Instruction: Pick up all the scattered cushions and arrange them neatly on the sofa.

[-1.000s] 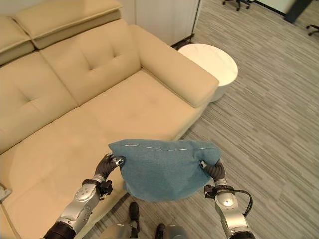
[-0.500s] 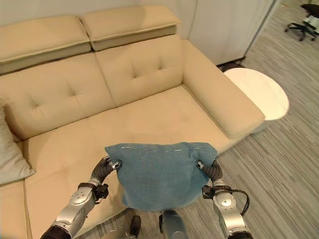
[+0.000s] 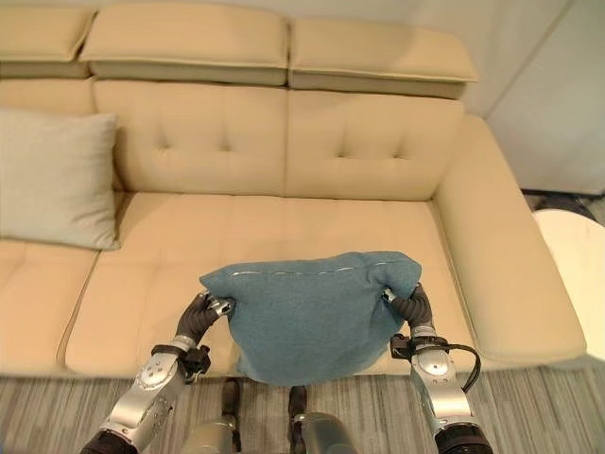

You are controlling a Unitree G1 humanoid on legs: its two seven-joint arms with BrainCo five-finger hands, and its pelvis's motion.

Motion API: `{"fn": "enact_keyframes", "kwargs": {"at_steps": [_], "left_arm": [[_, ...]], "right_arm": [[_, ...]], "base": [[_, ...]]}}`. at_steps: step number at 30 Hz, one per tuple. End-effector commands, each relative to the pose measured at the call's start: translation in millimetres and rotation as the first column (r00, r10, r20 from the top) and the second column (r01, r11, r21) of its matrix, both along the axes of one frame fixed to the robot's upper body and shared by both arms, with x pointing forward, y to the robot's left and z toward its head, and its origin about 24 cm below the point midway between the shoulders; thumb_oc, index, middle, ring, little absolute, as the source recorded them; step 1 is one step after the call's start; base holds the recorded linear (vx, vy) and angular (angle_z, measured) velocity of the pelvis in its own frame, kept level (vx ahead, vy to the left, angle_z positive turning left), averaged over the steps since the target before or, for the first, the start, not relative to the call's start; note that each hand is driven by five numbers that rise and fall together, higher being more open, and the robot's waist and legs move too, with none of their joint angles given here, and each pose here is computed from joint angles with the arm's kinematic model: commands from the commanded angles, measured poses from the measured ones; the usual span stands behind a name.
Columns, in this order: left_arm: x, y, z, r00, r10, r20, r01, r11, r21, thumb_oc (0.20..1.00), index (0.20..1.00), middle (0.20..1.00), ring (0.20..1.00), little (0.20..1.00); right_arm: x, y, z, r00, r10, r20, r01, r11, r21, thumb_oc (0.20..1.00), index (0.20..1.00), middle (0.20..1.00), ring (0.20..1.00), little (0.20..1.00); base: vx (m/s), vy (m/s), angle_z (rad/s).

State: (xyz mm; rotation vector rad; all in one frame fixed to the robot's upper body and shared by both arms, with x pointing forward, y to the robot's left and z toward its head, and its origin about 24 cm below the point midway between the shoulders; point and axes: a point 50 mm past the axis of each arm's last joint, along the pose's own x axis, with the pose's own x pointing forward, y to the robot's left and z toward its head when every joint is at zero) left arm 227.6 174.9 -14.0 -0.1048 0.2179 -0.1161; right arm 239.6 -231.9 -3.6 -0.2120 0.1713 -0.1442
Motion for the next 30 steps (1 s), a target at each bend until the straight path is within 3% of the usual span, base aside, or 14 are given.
{"fn": "enact_keyframes", "kwargs": {"at_steps": [1,15,19,30], "left_arm": [[20.8,-8.1,45.3,0.969,-0.040,0.245,0.049,0.998,-0.030,0.200,0.200,0.200,0.200,0.200],[34.8,-0.1,76.4,0.924,-0.004,0.382,0.003,1.000,0.004,0.200,0.200,0.200,0.200,0.200],[43.9,-1.0,110.6,0.856,0.022,0.516,-0.012,1.000,-0.022,0.200,0.200,0.200,0.200,0.200],[86.3,-15.5,175.4,0.734,0.043,0.678,-0.052,0.999,-0.007,0.200,0.200,0.200,0.200,0.200]], "right_arm": [[8.9,7.1,34.1,0.981,0.055,0.185,-0.053,0.999,-0.013,0.200,0.200,0.200,0.200,0.200],[24.6,14.2,59.6,0.953,0.077,0.293,-0.070,0.997,-0.033,0.200,0.200,0.200,0.200,0.200],[33.7,12.3,91.0,0.911,0.125,0.392,-0.094,0.991,-0.096,0.200,0.200,0.200,0.200,0.200],[80.3,41.3,184.1,0.751,0.263,0.606,-0.144,0.961,-0.238,0.200,0.200,0.200,0.200,0.200]], "base": [[0.15,0.230,-0.66],[0.08,0.052,-0.15],[0.20,-0.129,0.41],[0.05,-0.044,0.16]]}}
